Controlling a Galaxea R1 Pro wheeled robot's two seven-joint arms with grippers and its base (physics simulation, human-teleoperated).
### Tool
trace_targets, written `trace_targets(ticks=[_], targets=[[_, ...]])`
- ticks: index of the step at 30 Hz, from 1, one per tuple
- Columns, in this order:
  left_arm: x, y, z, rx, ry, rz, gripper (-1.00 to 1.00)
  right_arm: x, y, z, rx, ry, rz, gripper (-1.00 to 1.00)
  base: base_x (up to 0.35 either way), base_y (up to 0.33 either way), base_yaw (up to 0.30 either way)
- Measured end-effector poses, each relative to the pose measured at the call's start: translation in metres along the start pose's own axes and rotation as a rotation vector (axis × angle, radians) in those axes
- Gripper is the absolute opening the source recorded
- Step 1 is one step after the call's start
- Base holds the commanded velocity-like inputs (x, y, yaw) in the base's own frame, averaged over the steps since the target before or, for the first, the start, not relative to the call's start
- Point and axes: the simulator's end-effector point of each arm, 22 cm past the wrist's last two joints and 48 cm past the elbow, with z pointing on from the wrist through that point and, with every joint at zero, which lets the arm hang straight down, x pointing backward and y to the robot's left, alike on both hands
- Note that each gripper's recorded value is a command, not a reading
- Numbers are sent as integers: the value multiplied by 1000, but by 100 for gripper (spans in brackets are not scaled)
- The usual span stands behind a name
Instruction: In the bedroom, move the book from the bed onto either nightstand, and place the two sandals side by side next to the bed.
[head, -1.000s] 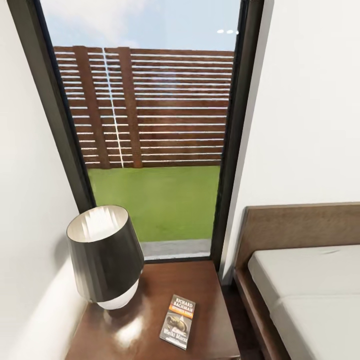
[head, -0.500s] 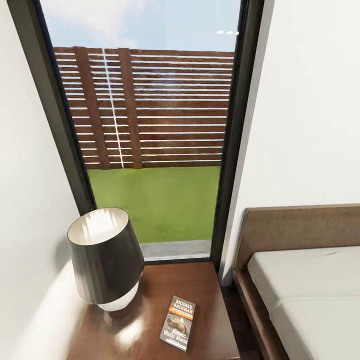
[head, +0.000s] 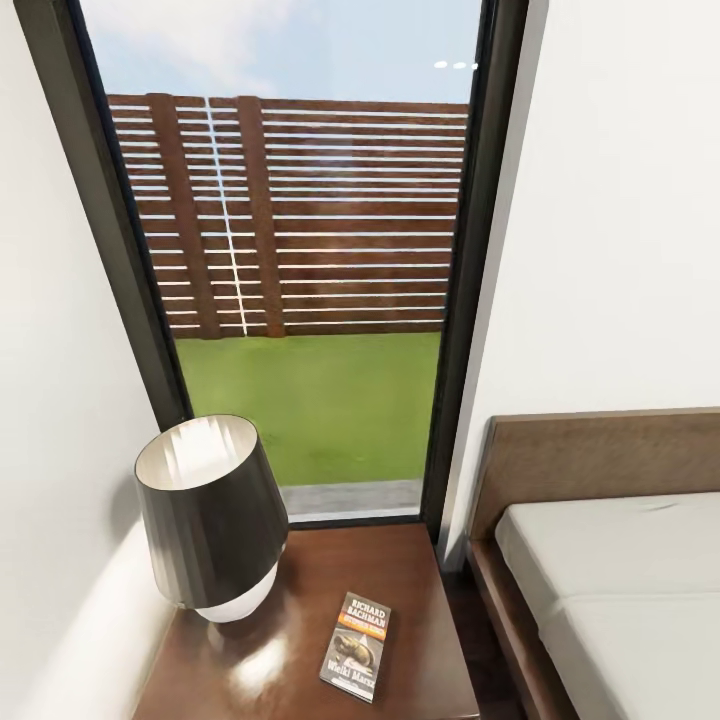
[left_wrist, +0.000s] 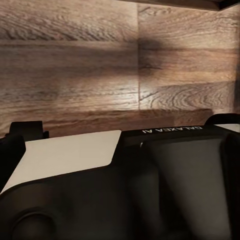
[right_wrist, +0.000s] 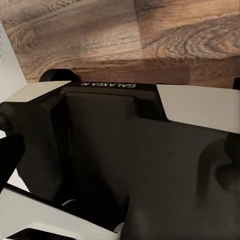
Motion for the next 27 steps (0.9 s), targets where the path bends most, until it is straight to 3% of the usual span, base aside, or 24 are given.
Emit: trace_targets(ticks=[27], targets=[[1, -5, 2, 7, 1, -1, 100, 1, 2, 1, -3, 2, 0, 100, 0, 0, 0]])
